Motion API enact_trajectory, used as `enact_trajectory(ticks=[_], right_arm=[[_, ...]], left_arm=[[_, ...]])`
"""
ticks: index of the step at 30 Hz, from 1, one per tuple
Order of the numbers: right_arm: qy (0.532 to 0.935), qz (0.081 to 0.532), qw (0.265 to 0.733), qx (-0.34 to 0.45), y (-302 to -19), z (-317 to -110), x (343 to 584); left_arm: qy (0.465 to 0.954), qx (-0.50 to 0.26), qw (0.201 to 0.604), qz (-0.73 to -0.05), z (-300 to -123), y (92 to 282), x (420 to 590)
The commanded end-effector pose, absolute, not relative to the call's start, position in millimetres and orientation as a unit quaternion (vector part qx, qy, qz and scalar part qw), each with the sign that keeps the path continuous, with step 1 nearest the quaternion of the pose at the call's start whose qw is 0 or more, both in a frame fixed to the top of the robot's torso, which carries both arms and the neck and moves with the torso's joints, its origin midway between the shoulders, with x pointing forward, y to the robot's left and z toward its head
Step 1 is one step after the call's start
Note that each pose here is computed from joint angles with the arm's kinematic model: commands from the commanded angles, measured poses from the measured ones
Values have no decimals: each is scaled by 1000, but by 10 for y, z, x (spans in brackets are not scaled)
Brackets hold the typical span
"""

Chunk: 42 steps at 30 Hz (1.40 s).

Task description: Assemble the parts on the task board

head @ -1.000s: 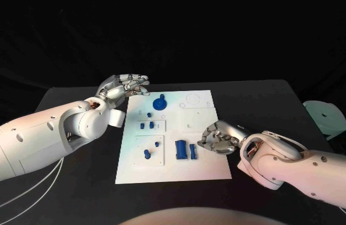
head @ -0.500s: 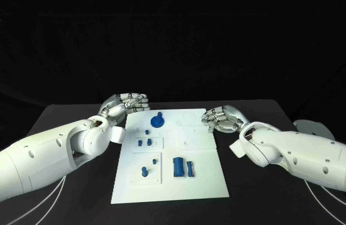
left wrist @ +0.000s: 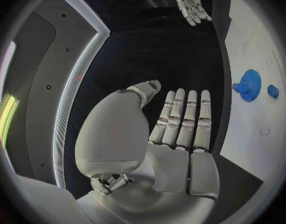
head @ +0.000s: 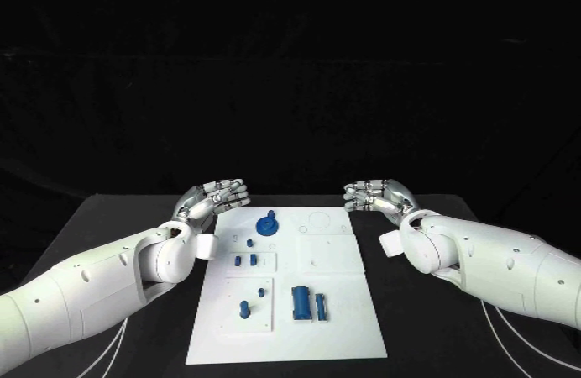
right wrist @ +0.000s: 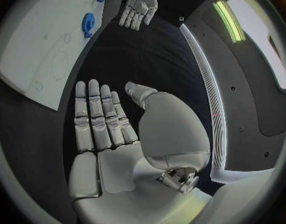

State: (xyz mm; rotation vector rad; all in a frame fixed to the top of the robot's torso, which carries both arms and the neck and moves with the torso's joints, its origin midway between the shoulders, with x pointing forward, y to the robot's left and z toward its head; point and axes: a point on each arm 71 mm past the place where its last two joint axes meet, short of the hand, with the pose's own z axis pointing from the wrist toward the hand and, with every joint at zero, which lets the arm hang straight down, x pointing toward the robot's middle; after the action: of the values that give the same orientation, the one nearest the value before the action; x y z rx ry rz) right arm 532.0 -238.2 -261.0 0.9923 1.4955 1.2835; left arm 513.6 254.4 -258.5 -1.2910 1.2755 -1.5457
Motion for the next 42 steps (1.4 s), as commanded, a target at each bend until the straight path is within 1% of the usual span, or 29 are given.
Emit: enact_trajectory(ticks=[1, 4, 11, 18, 23, 30, 42], right_arm=[[605, 518, 452, 401, -2376, -2609, 5312], [600, 519, 454, 405, -2354, -2599, 5288], [570, 521, 467, 431, -2221, -2526, 5130], [524, 516, 484, 474, -2023, -2361, 4822], [509, 510, 490, 491, -1954, -2282, 4684], [502, 507, 493, 498, -1924, -2242, 4618], [502, 507, 493, 498, -1924, -2242, 4618]], left_arm=[[498, -502, 370, -602, -2580, 2539, 5133], [499, -503, 374, -598, -2570, 2516, 5122], [502, -503, 400, -579, -2510, 2373, 5039], [504, -502, 447, -542, -2383, 2130, 4848], [504, -500, 472, -523, -2308, 2014, 4727], [502, -499, 491, -508, -2248, 1933, 4628], [502, -498, 493, -507, -2242, 1924, 4618]])
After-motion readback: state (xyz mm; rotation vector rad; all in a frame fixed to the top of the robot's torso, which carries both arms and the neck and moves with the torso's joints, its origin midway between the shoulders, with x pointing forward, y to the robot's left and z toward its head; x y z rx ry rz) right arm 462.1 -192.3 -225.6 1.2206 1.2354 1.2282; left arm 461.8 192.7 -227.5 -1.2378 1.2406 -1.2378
